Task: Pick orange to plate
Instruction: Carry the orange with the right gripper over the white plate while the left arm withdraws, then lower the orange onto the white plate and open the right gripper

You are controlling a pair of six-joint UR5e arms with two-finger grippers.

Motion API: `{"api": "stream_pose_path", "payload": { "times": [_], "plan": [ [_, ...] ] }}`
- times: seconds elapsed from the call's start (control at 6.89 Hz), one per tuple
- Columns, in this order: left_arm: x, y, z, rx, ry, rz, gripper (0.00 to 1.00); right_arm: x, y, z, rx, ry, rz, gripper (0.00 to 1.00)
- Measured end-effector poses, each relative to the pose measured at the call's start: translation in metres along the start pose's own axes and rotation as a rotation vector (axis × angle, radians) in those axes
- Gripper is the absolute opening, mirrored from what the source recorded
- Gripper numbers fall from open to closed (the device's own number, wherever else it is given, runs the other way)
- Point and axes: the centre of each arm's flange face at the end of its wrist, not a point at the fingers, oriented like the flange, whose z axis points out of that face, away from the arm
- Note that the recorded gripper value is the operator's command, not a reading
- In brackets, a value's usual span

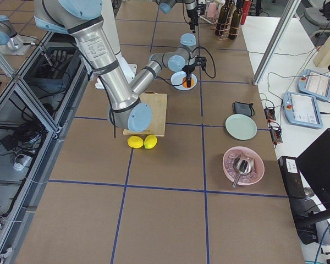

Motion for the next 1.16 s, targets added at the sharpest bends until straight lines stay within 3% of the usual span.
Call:
{"api": "stream_pose_path", "payload": {
  "times": [0.29,0.44,0.58,1.16],
  "plan": [
    [-0.080,0.014,-0.017,-0.019,-0.003,0.015,1.00,-0.040,0.005,0.025,-0.006,0.025,-0.023,0.00],
    [-0.110,0.021,-0.023,-0.029,-0.006,0.018,1.00,-0.052,0.007,0.036,-0.018,0.036,-0.030,0.68],
    [-0.129,0.026,-0.024,-0.040,-0.014,0.008,1.00,-0.057,0.009,0.042,-0.023,0.041,-0.033,1.00],
    [-0.188,0.068,-0.028,-0.076,-0.046,0.009,1.00,-0.061,-0.007,0.027,0.003,0.010,-0.039,1.00]
  ]
}}
